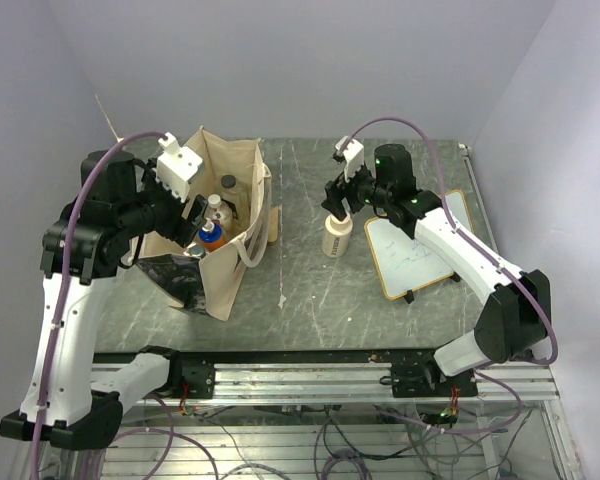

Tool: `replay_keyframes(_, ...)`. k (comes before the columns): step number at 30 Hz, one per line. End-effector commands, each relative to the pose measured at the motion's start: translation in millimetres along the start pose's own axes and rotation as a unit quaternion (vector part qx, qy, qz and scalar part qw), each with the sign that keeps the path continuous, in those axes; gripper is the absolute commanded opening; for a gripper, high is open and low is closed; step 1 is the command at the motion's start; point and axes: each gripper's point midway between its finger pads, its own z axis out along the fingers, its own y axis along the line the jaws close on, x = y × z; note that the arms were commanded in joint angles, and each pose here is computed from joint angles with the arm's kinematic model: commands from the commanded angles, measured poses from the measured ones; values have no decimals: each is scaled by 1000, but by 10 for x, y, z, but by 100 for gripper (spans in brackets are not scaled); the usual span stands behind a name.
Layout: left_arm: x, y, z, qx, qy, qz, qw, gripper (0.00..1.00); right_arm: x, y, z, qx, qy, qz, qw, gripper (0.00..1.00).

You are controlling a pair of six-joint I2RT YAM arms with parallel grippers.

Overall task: Place the personal care products into the canvas bag
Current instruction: Pick up the care product from the center of the board.

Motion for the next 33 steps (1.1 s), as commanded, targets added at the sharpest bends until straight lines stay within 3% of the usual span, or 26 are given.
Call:
replay_keyframes(1,54,-93,-173,34,33,43,998,82,213,28,-66,-10,31,-13,999,72)
replay_keyframes(6,278,-211,-559,56,94,94,990,82,348,93,-62,-22,43,-7,999,72)
replay_keyframes(11,369,-211,-750,37,95,131,986,77,404,154,-65,-34,42,-2,999,72)
replay_keyframes(24,1052,-379,-260,139,181,146,963,69,409,157,-38,-38,41,-6,998,72)
replay_keyframes(26,1143,-416,-255,156,190,158,956,62,423,166,-44,-39,42,-5,998,72)
replay_keyframes(31,1315,-554,-350,180,184,186,948,18,524,197,-39,-40,48,4,998,72)
replay_keyframes(33,1385,-631,-368,195,171,207,943,12,560,205,-32,-40,50,7,998,72)
